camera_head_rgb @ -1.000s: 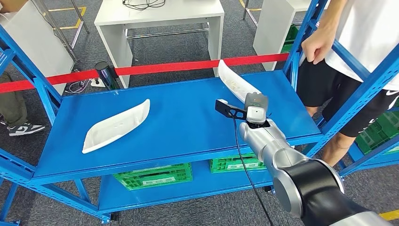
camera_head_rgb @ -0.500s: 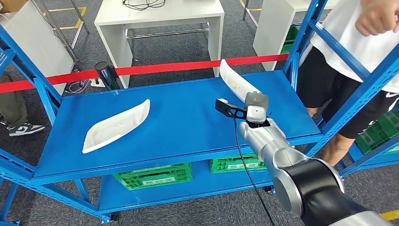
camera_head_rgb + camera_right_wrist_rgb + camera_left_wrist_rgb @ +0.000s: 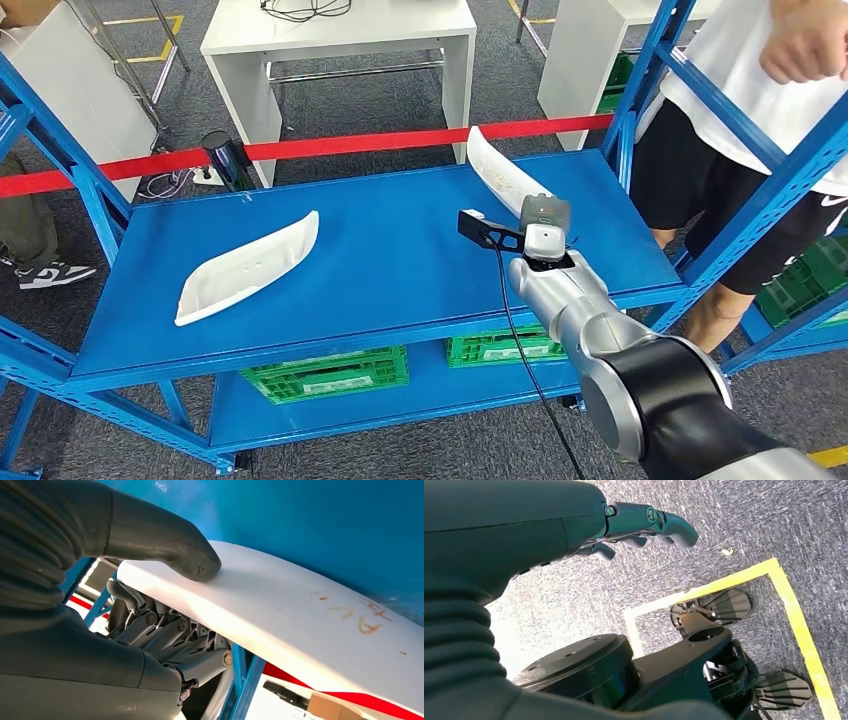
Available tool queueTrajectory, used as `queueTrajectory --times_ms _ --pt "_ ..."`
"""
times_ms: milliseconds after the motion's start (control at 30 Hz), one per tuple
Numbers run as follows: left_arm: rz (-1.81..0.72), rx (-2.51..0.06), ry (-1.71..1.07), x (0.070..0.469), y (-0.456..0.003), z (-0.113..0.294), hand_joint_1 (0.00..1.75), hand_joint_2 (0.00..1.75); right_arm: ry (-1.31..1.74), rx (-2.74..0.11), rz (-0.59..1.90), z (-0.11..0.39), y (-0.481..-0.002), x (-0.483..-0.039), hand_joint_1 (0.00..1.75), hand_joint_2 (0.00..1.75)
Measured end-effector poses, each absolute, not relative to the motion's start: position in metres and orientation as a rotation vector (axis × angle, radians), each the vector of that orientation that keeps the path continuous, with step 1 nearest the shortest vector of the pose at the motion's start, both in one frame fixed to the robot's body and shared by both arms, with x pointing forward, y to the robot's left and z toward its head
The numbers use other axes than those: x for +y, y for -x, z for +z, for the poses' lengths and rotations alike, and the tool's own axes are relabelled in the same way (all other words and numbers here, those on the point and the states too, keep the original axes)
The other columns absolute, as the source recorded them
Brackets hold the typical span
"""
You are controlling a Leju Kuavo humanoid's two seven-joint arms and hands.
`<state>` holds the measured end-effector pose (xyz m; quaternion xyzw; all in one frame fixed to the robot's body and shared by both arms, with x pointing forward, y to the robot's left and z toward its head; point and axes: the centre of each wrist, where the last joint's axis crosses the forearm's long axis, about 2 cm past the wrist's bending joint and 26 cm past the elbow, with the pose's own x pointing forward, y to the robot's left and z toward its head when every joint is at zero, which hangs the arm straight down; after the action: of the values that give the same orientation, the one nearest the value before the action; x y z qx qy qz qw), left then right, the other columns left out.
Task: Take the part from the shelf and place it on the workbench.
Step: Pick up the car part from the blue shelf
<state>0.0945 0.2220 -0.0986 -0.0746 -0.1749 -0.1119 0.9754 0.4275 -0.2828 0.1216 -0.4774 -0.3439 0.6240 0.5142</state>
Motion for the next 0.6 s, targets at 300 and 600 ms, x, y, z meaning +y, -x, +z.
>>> queueTrajectory --times_ms 300,600 --pt "-0.246 -0.361 0.149 0.2219 -0.0962 -0.0982 0.00 1.75 1.142 -0.829 1.501 0.1228 -0.4283 -0.2817 1.62 1.75" --pt "-0.238 -0.370 0.151 0.2219 -0.0966 -0.0981 0.00 1.75 1.140 -0.831 1.498 0.1230 -0.4284 -0.2813 1.62 1.75"
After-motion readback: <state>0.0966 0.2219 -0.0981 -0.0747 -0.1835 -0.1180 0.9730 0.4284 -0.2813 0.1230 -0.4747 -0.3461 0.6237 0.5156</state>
